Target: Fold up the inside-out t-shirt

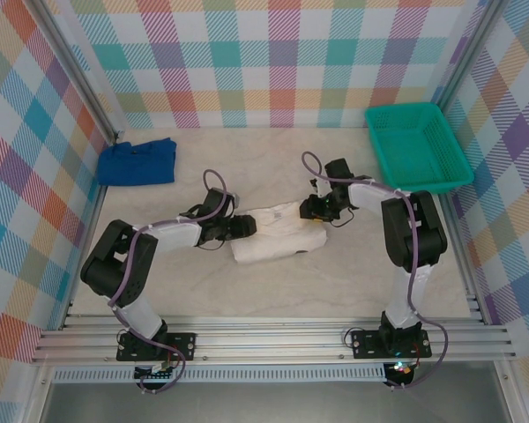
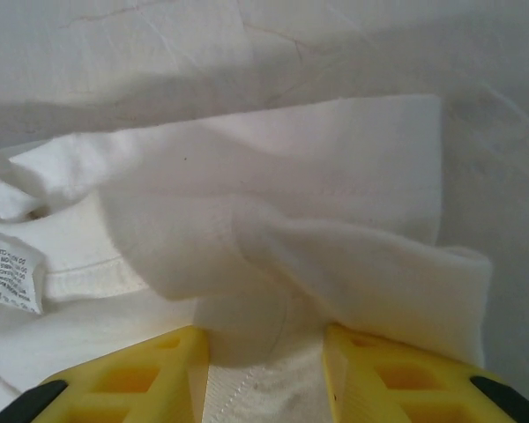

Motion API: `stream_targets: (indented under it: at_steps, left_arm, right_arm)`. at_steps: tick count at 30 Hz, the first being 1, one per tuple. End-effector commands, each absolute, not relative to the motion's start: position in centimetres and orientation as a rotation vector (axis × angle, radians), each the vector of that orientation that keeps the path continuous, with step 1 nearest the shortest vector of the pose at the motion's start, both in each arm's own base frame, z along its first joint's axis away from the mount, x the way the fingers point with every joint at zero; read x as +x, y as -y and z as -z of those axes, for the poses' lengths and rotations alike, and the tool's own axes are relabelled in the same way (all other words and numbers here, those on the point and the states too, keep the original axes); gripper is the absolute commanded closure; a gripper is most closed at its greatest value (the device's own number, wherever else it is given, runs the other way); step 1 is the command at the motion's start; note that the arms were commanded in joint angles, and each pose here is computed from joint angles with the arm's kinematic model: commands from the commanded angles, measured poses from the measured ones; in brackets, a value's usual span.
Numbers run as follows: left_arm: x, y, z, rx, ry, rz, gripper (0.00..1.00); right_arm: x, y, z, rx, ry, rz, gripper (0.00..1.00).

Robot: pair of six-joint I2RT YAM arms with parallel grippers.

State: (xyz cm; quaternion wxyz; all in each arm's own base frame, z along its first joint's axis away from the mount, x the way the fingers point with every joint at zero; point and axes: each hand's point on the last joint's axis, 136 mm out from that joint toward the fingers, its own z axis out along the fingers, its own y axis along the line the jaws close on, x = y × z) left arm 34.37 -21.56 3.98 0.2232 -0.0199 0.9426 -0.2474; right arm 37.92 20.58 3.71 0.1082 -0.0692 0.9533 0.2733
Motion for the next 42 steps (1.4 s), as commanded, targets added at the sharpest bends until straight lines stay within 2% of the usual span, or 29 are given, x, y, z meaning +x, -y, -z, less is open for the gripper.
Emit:
stream_targets:
  at_steps: [1, 7, 12, 21, 27, 34, 42]
  left_arm:
    - [35.0, 20.6, -4.5, -0.088, -2.559, 0.660, 0.38]
    - [34.3, 18.7, -8.8, -0.128, -2.462, 0.633, 0.32]
    - [30.9, 17.7, -7.5, -0.251, -2.574, 0.678, 0.16]
    - [30.8, 22.6, -6.2, -0.266, -2.638, 1.023, 0.14]
    - [31.3, 24.8, -5.1, -0.224, -2.651, 1.075, 0.14]
    - [32.5, 27.0, -5.1, -0.163, -2.598, 1.162, 0.24]
    - [34.1, 28.4, -6.4, -0.067, -2.492, 1.217, 0.57]
  right_arm:
    - [39.1, -20.4, -6.3, -0.255, -2.747, -0.777, 0.60]
    - [37.2, -19.5, -10.4, -0.297, -2.663, -0.752, 0.57]
    - [35.4, -18.9, -10.9, -0.274, -2.646, -0.749, 0.54]
    - [35.6, -18.5, -7.0, -0.164, -2.732, -0.729, 0.53]
    - [34.5, -18.8, -4.7, -0.121, -2.782, -0.759, 0.54]
    - [33.6, -19.3, -4.0, -0.083, -2.796, -0.818, 0.55]
    - [33.6, -19.3, -4.3, -0.084, -2.795, -0.811, 0.56]
